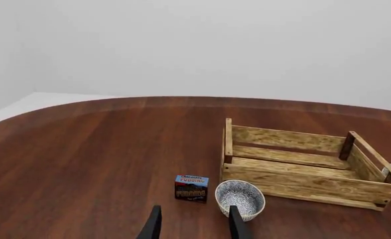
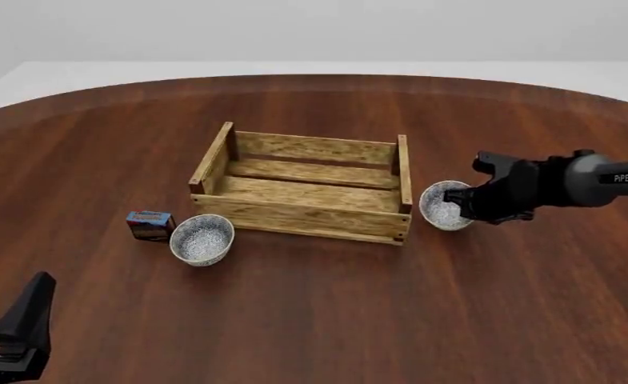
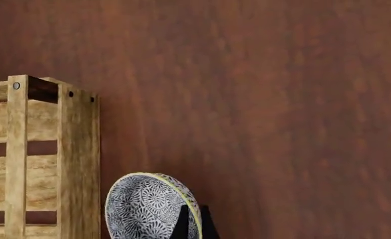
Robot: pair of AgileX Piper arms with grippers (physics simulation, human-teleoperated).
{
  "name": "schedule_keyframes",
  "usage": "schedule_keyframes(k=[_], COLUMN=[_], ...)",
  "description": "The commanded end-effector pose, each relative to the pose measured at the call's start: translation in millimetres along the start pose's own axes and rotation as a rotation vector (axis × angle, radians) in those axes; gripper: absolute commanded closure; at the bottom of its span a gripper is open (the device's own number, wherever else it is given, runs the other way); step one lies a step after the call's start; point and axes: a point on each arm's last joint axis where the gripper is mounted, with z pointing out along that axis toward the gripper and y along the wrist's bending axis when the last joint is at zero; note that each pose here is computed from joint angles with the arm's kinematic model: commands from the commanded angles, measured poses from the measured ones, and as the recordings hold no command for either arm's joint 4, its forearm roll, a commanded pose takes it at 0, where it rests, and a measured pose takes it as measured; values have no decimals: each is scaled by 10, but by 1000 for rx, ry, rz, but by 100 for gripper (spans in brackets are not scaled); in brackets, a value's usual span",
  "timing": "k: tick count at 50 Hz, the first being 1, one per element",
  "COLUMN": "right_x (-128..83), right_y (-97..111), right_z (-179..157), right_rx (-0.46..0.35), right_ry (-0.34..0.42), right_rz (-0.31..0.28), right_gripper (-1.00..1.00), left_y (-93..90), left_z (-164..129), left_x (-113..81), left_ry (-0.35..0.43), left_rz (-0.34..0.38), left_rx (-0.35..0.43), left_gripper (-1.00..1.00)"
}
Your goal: Stack the right bowl on the left bowl and place them in the tray.
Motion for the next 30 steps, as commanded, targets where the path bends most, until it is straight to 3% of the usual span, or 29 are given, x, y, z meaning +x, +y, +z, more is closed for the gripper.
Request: schedule_keyframes(k=[1,11,15,30], right_x=[29,-68,-175,-163], right_y=[-7,30,-73,92], right_z=[-147,-556,-701,-1393], right_rx=[14,-1,14,-40], right_ry=[8,-56,-98,-234], right_rz=[-55,-67,-82,-111], right_gripper=[100,100,100,100], left_y=[0,0,-1,3], left_z=[3,-3,4,-3], left_x=[-1,3,1,2], left_ry=[1,1,3,0], left_rz=[1,-1,-1,2], left_rx=[0,1,3,-4], left_gripper=[-100,-100,-100,-100])
